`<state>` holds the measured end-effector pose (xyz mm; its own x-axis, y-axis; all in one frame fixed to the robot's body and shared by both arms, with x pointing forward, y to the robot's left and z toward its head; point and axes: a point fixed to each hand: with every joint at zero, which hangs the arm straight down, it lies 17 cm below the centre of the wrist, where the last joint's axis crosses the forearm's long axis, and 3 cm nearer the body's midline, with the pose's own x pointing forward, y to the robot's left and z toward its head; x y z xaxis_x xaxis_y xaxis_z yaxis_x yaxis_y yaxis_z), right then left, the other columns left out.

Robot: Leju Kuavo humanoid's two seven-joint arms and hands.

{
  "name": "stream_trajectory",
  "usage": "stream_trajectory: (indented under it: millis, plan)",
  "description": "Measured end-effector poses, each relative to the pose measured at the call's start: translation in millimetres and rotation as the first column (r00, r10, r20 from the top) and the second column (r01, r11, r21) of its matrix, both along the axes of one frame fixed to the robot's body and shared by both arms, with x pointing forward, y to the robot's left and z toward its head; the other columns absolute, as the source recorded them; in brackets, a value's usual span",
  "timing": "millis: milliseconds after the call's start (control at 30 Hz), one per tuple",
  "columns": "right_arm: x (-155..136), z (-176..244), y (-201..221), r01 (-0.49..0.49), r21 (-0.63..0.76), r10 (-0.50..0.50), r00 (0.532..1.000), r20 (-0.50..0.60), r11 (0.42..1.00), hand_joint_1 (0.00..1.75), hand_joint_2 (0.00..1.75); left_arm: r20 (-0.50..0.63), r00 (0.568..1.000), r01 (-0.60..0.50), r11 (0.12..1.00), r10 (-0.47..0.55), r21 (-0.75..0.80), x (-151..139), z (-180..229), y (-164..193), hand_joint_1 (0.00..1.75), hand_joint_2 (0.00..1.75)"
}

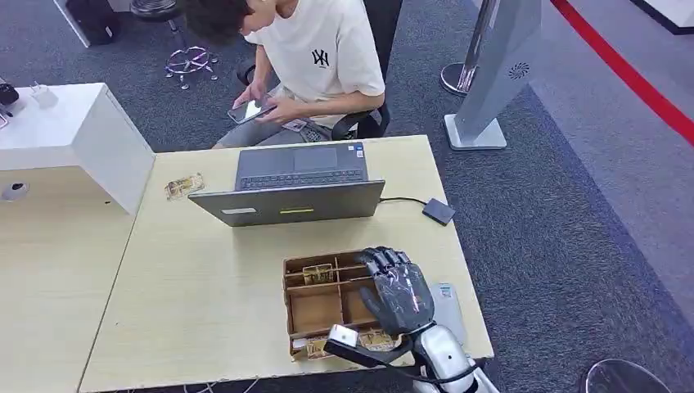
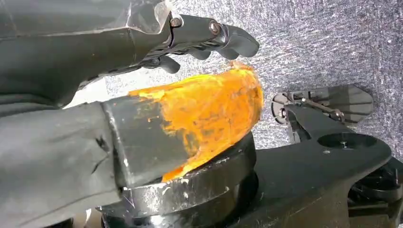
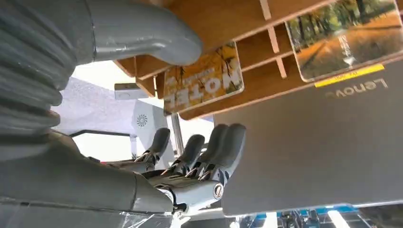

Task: Pass the card to the sensor for recognition and then transmit it.

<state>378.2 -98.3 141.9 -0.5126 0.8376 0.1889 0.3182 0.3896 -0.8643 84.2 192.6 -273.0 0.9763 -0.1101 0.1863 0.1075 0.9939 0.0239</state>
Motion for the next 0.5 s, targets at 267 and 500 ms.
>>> stream_trajectory:
  millis: [267,500]
  plan:
    - [1.9,-9.7,-3.5,0.003,-0.013,-0.003,1.0,-0.023,1.0,1.75,1.75,-0.002,1.0,-0.009,1.0,0.009,0.001,-0.1,-0.4,2.7,0.0,0.0]
    - [5.1,-7.7,-5.7,0.007,-0.013,-0.007,1.0,-0.018,1.0,1.75,1.75,0.0,1.0,-0.014,1.0,0.014,0.004,0.3,-0.7,5.3,0.0,0.0]
